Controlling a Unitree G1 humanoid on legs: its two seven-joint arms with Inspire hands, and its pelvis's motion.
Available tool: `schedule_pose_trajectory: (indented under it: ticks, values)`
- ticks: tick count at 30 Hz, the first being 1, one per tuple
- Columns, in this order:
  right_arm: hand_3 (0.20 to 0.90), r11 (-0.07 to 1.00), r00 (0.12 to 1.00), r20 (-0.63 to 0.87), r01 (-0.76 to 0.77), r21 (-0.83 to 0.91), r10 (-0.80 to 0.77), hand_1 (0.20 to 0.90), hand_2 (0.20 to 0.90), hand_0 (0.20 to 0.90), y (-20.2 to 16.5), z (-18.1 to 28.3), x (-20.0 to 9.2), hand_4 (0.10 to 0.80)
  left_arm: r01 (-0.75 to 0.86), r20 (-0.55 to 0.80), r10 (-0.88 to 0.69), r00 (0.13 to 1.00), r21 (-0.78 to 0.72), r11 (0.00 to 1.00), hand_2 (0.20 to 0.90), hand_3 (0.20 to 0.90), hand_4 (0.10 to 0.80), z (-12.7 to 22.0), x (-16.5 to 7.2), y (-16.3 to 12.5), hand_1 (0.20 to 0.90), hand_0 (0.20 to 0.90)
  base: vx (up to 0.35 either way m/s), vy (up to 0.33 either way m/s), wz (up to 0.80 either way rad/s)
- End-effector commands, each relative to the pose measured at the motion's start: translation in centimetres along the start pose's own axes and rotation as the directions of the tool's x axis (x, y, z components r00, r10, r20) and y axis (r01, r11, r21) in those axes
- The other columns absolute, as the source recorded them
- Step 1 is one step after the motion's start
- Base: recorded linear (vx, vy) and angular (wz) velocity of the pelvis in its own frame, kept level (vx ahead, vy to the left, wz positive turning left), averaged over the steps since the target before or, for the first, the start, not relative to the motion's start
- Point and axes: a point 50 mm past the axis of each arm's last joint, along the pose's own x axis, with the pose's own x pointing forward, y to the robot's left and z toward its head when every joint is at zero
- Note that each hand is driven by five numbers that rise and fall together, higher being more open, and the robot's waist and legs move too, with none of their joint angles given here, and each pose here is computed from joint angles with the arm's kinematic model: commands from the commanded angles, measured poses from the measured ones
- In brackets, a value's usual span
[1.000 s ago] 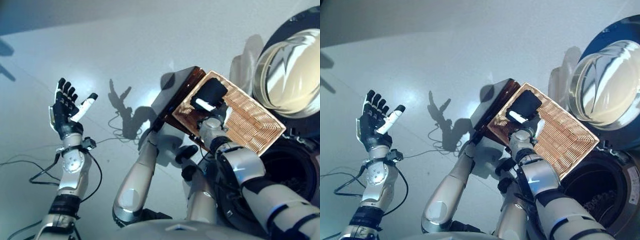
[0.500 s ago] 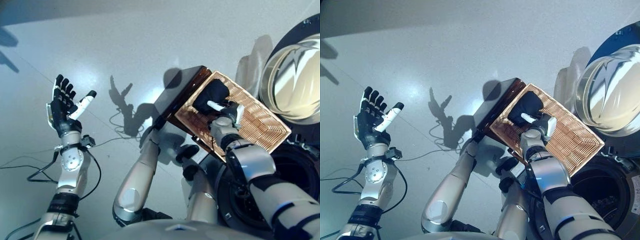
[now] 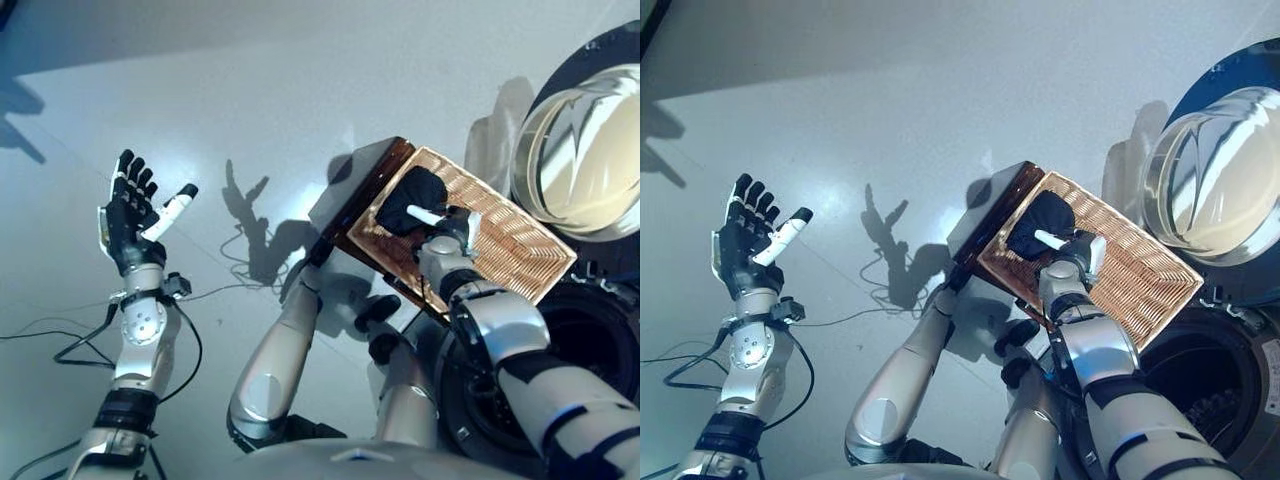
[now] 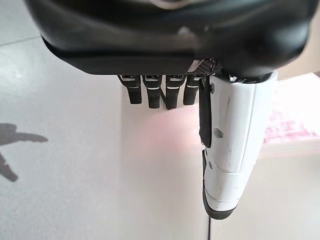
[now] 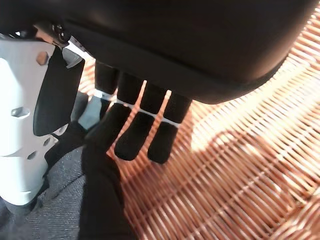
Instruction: Pick up the clothes and place them into the washing machine
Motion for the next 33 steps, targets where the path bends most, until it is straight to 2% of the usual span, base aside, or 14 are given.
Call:
schedule_pose_trajectory:
  ticks: [1, 17, 23, 33]
  values:
    - [0.2, 0.994, 0.993, 0.033, 0.112, 0.005, -0.112, 0.2, 0.2, 0.2, -3.4, -0.8, 1.2, 0.3, 0.001, 0.164, 0.0, 0.987, -0.002, 1.0, 0.9, 0.9, 0.8, 3.1, -0.4, 1.9, 0.9, 0.9, -0.002, 0.022, -0.2]
    - [0.2, 0.975, 0.975, 0.04, 0.216, 0.05, -0.218, 0.2, 0.2, 0.2, -7.8, -1.7, 2.3, 0.3, 0.015, 0.028, -0.014, 1.0, -0.027, 1.0, 0.9, 0.9, 0.8, 0.9, -2.7, 2.7, 0.9, 0.9, -0.016, 0.03, -0.2]
    - [0.2, 0.974, 0.973, 0.034, 0.228, 0.005, -0.228, 0.2, 0.2, 0.2, -8.1, -2.3, 2.3, 0.3, -0.001, -0.025, 0.0, 1.0, -0.058, 0.998, 0.9, 0.9, 0.8, 0.0, -3.5, 2.8, 0.9, 0.9, -0.085, 0.034, -0.2]
    - [0.2, 0.974, 0.975, 0.031, 0.219, 0.063, -0.221, 0.2, 0.2, 0.2, -6.6, -2.8, 1.7, 0.3, -0.053, -0.075, 0.047, 0.996, -0.075, 0.996, 0.9, 0.9, 0.8, -0.9, -4.2, 3.6, 0.9, 0.9, -0.001, 0.002, -0.01]
